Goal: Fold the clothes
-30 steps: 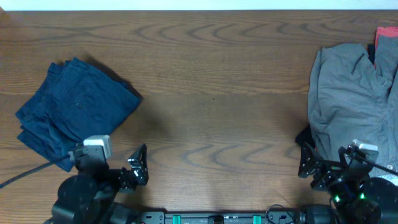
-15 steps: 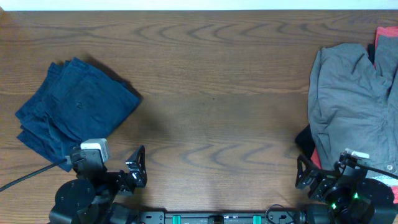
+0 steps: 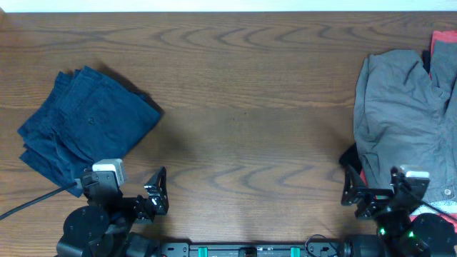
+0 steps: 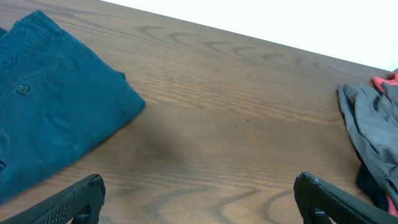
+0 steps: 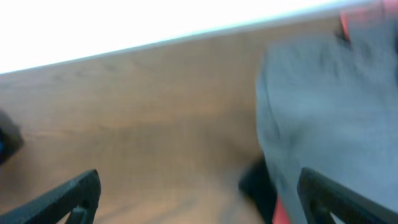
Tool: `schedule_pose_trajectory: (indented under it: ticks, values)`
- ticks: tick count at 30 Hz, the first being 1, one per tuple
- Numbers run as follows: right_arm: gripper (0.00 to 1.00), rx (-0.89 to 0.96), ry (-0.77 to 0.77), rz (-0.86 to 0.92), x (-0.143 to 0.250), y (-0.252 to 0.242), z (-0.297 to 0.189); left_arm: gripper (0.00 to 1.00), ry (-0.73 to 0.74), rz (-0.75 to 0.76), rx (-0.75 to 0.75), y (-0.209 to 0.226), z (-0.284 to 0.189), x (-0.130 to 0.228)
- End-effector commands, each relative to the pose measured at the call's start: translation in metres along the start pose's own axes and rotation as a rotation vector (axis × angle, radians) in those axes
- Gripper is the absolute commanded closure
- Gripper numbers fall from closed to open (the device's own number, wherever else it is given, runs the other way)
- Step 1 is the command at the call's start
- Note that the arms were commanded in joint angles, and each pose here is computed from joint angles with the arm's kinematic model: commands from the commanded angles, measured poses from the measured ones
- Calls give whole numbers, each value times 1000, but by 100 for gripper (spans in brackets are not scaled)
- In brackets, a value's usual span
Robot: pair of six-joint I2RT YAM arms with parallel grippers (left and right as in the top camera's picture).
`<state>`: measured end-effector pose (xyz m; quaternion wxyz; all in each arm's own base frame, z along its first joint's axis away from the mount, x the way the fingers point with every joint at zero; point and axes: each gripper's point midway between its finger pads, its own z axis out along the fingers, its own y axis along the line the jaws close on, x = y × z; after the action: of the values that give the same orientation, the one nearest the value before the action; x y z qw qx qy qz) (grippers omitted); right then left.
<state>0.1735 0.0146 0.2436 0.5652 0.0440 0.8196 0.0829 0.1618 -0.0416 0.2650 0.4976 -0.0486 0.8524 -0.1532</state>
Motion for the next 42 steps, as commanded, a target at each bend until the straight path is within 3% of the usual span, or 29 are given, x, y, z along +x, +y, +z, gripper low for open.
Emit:
schedule_pose_trajectory:
  ticks: [1, 10, 15, 19, 21, 27, 42]
  values:
    - [1, -161, -38, -251, 14, 24, 12, 2, -4, 0, -13, 3, 0, 0]
    - [1, -208, -281, -268, 10, 27, 50, 2, -4, 0, -13, 3, 0, 0]
    - [1, -86, -366, -83, 12, -2, 73, 2, -4, 0, -13, 3, 0, 0]
    - [1, -89, -358, -71, 36, -8, 91, 2, -4, 0, -13, 3, 0, 0]
    - [1, -92, -280, -88, 54, -8, 97, 2, -4, 0, -13, 3, 0, 0]
    - [1, -123, -285, -258, 56, 3, 96, 2, -4, 0, -13, 3, 0, 0]
    - [1, -116, -287, -246, 55, 1, 96, 2, -4, 0, -13, 3, 0, 0]
